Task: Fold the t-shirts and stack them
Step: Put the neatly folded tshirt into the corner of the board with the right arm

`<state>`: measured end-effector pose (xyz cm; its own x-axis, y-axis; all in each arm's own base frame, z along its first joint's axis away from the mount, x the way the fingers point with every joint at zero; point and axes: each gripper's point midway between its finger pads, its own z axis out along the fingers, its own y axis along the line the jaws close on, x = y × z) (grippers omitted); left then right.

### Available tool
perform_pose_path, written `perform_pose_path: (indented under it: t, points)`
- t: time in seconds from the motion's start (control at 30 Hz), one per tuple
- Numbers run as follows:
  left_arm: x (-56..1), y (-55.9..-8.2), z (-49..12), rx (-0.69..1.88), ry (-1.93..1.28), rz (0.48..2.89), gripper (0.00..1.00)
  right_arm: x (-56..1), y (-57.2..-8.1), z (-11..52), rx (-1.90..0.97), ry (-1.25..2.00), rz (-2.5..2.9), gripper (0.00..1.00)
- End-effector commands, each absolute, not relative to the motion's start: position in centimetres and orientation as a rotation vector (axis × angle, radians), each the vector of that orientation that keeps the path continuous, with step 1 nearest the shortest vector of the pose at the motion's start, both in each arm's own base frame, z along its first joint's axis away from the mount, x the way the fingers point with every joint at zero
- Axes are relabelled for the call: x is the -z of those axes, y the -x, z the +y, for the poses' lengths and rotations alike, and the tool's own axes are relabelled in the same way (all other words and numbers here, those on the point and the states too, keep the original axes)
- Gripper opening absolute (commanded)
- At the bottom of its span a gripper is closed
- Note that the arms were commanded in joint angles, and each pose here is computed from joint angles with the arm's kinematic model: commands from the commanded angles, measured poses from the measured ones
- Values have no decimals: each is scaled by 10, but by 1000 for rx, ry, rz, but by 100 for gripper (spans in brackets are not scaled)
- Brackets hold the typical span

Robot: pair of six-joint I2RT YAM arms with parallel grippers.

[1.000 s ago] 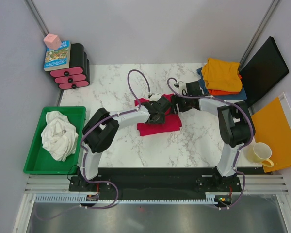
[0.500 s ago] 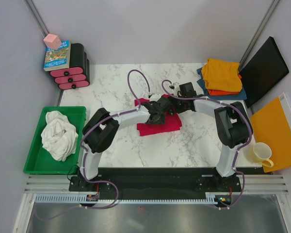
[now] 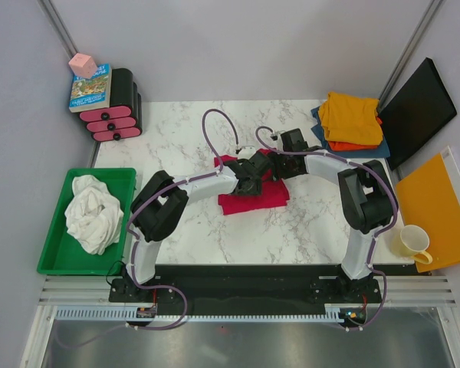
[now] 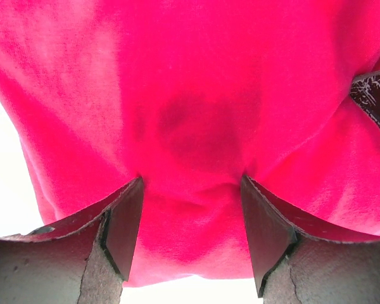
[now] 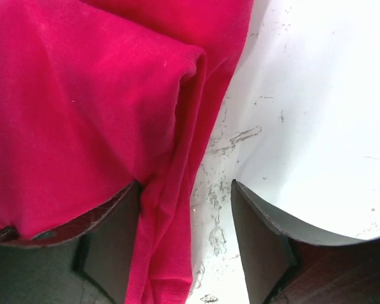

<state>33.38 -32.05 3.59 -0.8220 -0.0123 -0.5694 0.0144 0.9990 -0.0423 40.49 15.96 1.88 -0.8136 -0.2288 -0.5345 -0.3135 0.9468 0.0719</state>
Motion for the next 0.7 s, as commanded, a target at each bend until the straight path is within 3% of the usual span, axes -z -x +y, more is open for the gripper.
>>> perform_pose_path:
  t: [0.0, 0.07, 0.2, 0.37, 0.53, 0.57, 0.67]
  points:
    - [-45, -339, -329, 74, 38, 2511, 69, 37, -351, 122, -65, 383, 2833, 64]
    - [-45, -338, -327, 69, 34, 2510, 69, 37, -351, 122, -76, 382, 2832, 61]
    - [-45, -339, -326, 64, 34, 2511, 69, 37, -347, 128, -123, 387, 2851, 44]
    - [-45, -339, -329, 70, 34, 2515, 69, 38, -343, 127, -123, 391, 2866, 39]
    - [-46, -340, -329, 73, 36, 2511, 69, 37, -338, 128, -147, 401, 2877, 12]
    - [-46, -339, -329, 71, 37, 2513, 69, 37, -337, 128, -144, 402, 2876, 0]
    - [-48, -339, -327, 66, 41, 2508, 69, 32, -339, 127, -139, 415, 2860, 0]
